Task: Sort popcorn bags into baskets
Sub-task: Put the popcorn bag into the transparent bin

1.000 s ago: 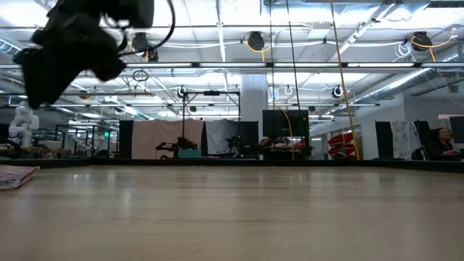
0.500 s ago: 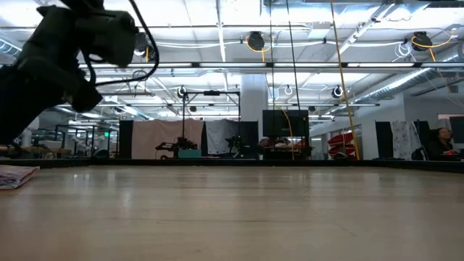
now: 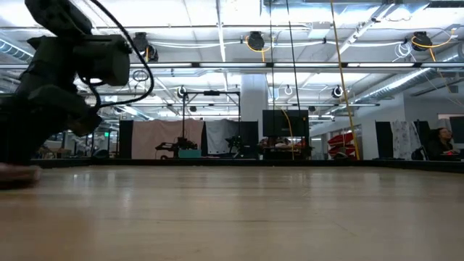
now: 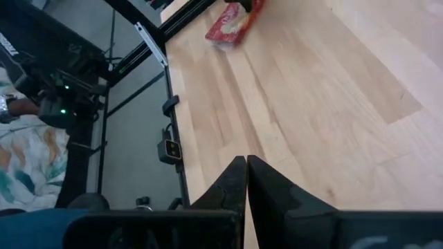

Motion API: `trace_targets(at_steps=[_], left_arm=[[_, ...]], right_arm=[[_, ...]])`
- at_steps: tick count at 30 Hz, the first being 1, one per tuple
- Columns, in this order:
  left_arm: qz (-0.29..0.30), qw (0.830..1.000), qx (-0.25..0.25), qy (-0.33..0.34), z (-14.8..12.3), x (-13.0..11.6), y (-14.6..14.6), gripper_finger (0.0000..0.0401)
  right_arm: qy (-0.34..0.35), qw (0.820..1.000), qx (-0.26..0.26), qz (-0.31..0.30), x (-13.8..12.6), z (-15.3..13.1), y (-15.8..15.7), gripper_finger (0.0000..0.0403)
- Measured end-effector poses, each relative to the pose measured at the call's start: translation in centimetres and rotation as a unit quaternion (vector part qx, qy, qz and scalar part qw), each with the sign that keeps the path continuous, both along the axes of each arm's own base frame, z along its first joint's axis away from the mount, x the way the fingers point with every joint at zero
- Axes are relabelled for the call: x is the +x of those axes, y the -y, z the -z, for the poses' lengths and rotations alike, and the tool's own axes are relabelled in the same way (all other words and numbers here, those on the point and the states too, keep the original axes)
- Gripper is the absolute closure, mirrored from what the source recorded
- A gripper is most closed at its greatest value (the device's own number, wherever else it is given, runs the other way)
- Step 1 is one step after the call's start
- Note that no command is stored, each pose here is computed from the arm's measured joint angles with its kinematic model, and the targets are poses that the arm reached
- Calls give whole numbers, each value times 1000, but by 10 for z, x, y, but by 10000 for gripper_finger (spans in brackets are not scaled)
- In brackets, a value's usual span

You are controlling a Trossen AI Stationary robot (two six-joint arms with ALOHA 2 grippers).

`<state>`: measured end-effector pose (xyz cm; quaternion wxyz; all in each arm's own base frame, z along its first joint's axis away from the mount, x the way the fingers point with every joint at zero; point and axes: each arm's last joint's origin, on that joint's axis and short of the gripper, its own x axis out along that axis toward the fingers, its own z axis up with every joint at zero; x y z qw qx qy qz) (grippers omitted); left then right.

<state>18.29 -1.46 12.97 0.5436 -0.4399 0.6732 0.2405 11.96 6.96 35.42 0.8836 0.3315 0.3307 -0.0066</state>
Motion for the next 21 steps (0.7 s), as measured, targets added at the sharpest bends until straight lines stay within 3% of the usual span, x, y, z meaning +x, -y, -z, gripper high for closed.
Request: trace_targets(at_steps=[5, 9, 12, 16, 18, 21], left_arm=[[21, 997, 55, 53, -15, 19, -3, 373], [24, 988, 117, 98, -36, 38, -6, 381], [70, 972, 164, 151, -59, 55, -7, 385], [141, 931, 252, 222, -98, 78, -9, 391], [168, 906, 299, 248, -119, 86, -11, 389], [221, 853, 364, 301, -148, 100, -13, 384]], right_arm=[[-2, 1000, -8, 6, 1, 1, 3, 396], [-9, 999, -8, 31, 4, 2, 8, 396], [-20, 997, 8, 70, 8, 3, 13, 396], [-94, 985, 57, 130, 17, 14, 20, 397], [-121, 982, 81, 122, 27, 19, 18, 397], [-113, 982, 103, 112, 49, 21, 14, 397]])
